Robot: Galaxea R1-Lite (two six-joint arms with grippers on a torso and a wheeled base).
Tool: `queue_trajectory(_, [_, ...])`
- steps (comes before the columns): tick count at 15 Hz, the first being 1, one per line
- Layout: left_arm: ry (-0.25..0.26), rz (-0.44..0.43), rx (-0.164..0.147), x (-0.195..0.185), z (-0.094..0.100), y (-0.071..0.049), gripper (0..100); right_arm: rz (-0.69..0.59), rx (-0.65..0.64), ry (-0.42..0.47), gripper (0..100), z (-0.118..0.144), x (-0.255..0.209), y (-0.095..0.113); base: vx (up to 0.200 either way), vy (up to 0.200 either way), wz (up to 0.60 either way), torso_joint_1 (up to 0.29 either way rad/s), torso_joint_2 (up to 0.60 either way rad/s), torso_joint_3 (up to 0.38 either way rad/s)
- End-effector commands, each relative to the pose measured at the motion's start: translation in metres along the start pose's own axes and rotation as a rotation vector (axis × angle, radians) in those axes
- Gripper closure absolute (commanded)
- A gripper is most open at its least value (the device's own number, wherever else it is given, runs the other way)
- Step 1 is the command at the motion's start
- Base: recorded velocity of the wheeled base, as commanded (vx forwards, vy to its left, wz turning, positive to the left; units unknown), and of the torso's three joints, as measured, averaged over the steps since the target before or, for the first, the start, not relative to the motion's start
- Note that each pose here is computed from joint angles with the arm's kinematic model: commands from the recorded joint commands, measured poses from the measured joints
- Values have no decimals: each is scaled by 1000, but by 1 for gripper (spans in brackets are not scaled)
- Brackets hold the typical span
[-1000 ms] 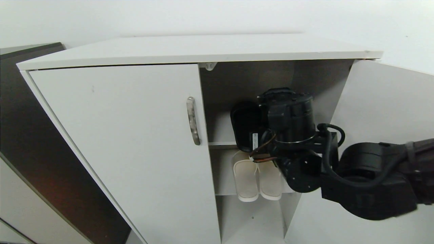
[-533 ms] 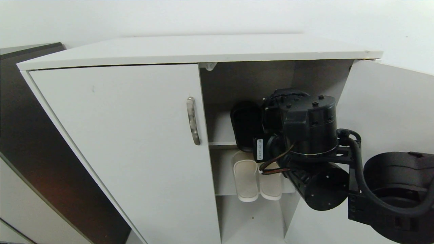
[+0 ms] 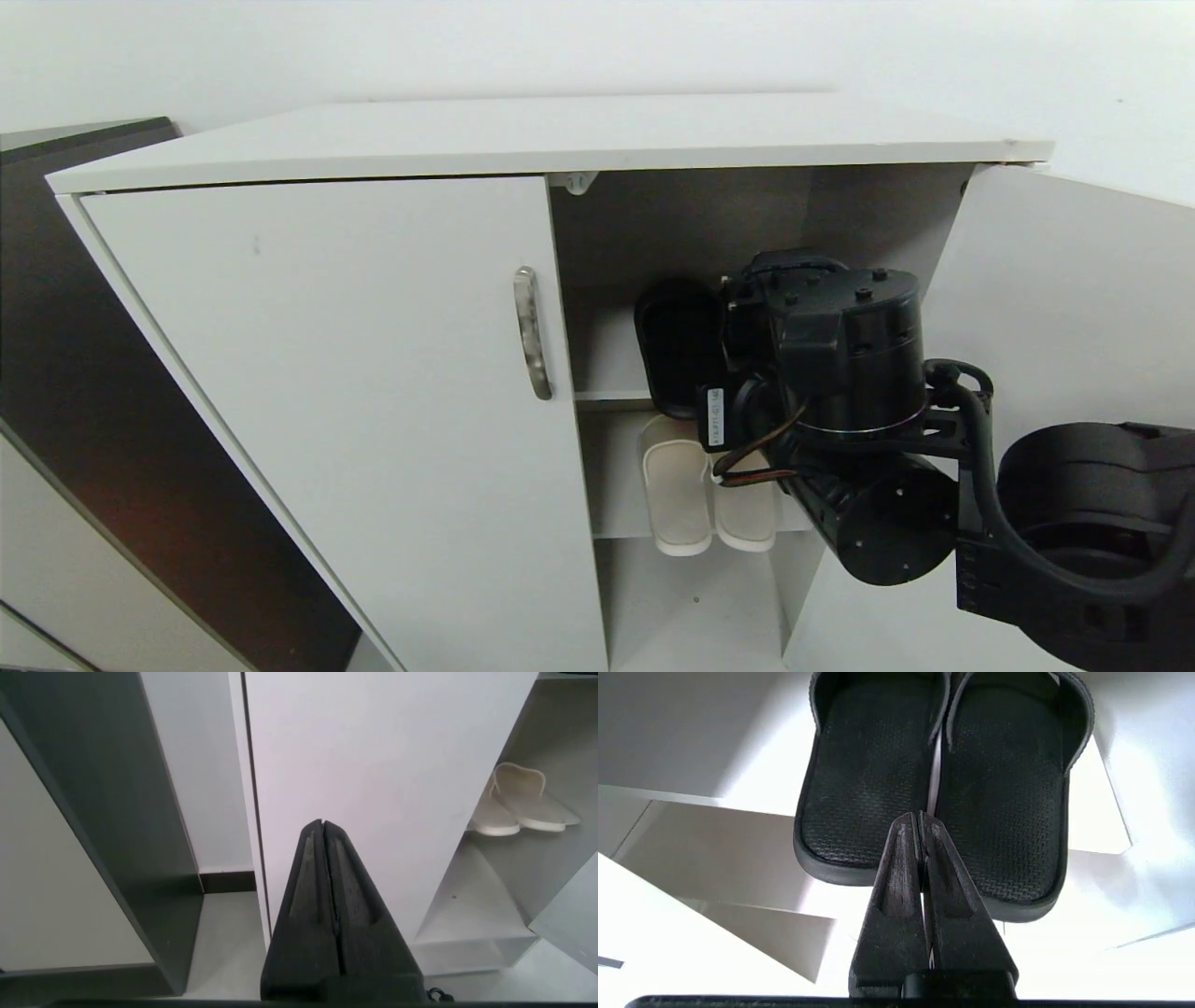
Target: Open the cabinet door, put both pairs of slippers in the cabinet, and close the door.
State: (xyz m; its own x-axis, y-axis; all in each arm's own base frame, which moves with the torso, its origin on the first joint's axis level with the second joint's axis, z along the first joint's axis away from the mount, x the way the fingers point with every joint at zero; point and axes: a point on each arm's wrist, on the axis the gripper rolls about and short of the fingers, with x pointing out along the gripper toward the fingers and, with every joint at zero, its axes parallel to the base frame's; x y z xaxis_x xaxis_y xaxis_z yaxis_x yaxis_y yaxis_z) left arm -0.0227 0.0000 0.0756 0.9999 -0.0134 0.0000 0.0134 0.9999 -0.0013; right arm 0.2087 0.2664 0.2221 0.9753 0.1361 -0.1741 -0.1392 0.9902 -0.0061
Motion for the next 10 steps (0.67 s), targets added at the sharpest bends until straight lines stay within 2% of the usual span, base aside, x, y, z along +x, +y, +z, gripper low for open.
queue_trajectory(1, [0,-2,0,0,0,0,100,-2,-6,6,100,-3,2,1,0,0,0,0,0,0])
queue_trajectory(10, [0,-2,0,0,0,0,100,-6,-10,10,100,-4,3,-1,-200,0,0,1,2,4])
